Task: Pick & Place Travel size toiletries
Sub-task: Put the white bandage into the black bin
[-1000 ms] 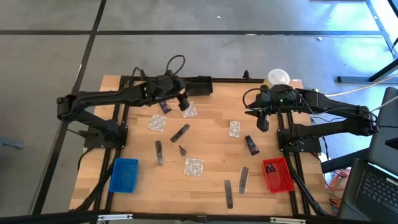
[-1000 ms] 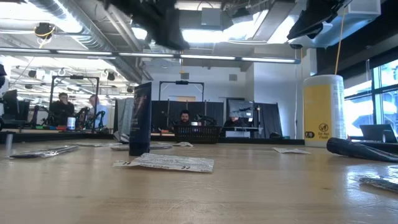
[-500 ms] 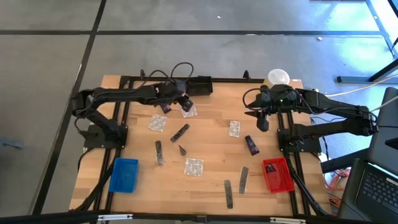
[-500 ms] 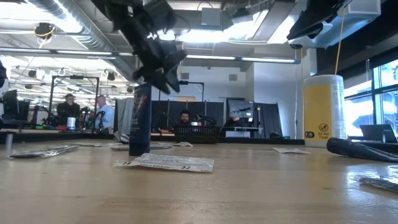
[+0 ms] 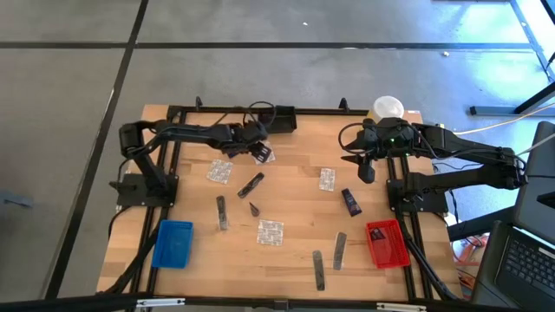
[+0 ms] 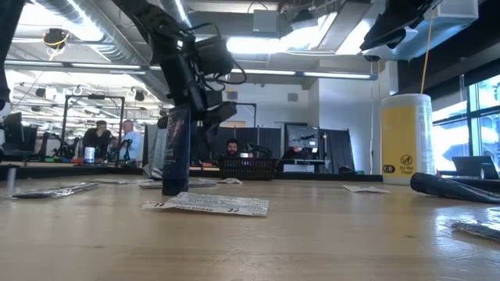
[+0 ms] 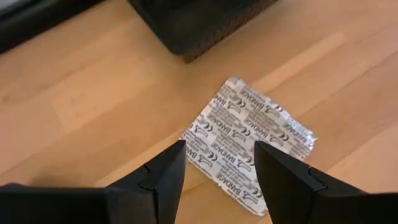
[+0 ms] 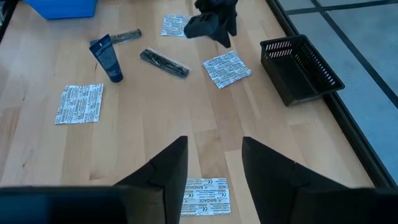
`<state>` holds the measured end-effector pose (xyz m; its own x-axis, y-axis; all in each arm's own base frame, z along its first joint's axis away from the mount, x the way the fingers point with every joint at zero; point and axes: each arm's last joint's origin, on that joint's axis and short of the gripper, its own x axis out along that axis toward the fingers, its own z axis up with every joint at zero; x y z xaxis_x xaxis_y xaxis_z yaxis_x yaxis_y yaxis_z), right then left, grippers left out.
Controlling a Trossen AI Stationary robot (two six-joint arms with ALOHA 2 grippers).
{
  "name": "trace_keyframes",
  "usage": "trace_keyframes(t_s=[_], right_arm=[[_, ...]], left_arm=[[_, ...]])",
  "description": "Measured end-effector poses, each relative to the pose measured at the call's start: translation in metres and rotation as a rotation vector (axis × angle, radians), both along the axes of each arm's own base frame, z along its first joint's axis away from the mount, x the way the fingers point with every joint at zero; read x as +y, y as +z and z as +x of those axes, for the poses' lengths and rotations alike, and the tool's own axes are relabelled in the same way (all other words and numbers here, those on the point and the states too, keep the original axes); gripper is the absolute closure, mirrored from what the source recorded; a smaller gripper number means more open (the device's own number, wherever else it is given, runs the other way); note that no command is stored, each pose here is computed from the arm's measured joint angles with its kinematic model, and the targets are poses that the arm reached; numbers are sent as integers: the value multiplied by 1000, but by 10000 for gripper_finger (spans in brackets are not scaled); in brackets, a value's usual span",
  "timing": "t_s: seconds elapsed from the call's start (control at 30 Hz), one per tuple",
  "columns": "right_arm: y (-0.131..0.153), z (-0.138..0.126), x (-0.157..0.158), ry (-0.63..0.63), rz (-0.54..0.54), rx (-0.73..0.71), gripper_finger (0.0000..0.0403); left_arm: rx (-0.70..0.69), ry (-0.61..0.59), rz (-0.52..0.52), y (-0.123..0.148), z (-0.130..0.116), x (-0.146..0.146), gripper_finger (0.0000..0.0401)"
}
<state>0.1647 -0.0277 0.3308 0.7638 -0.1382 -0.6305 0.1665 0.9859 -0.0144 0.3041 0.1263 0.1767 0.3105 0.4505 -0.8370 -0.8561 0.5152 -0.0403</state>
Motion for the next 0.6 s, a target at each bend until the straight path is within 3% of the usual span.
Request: trace_keyframes(t_s=[0.6], right_arm=[[0, 0, 0, 0, 0, 0, 233]], left_arm=[[70, 87, -56, -43, 5, 16, 217]])
